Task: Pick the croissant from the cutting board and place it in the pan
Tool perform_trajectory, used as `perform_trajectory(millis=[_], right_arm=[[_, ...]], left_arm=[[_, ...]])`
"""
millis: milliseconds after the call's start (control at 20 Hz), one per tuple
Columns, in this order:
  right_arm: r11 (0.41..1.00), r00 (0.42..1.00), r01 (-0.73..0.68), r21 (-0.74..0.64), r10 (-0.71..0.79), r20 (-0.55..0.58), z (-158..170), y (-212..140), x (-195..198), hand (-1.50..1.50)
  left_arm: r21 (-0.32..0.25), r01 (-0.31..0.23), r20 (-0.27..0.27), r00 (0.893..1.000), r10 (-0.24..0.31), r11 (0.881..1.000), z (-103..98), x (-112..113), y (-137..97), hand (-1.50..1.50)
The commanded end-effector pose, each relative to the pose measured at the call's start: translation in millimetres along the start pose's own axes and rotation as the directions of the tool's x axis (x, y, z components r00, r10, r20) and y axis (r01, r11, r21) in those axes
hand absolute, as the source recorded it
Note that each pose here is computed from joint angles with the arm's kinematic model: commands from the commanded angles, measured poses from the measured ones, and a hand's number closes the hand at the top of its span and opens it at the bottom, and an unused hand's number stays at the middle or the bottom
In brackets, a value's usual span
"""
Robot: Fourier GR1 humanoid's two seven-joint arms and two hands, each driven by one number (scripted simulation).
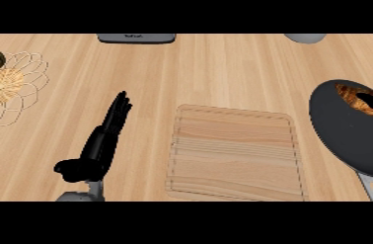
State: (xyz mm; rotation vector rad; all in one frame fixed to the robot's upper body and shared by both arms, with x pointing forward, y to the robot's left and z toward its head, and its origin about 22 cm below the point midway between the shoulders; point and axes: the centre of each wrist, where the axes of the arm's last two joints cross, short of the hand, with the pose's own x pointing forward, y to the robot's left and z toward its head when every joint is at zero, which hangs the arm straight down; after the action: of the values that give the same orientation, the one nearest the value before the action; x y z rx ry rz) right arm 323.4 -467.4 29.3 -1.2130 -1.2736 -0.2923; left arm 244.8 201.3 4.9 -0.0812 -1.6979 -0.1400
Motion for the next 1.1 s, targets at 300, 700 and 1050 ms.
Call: perform_trajectory(millis=[300, 700, 1050], right_arm=[[0.944, 0.944, 0.329, 0.031, -0.330, 0.009, 6.6, -56.9, -47.3, -1.50], [0.897, 0.914, 0.385, 0.217, -0.403, 0.042, 71.4, -89.9, -83.1, -1.50], [0.912, 0.924, 0.349, 0.216, -0.373, 0.079, 115.1, -129.7, -89.8, -1.50]], left_arm=[[0.040, 0.011, -0.014, 1.000, -0.010, 0.999, 5.9, 3.0, 15.9, 0.00], [0.046, 0.011, -0.028, 1.000, -0.009, 0.999, 7.3, -5.7, 7.6, 0.00], [0.029, 0.001, -0.014, 1.000, -0.001, 1.000, 12.6, 0.4, -11.1, 0.00]])
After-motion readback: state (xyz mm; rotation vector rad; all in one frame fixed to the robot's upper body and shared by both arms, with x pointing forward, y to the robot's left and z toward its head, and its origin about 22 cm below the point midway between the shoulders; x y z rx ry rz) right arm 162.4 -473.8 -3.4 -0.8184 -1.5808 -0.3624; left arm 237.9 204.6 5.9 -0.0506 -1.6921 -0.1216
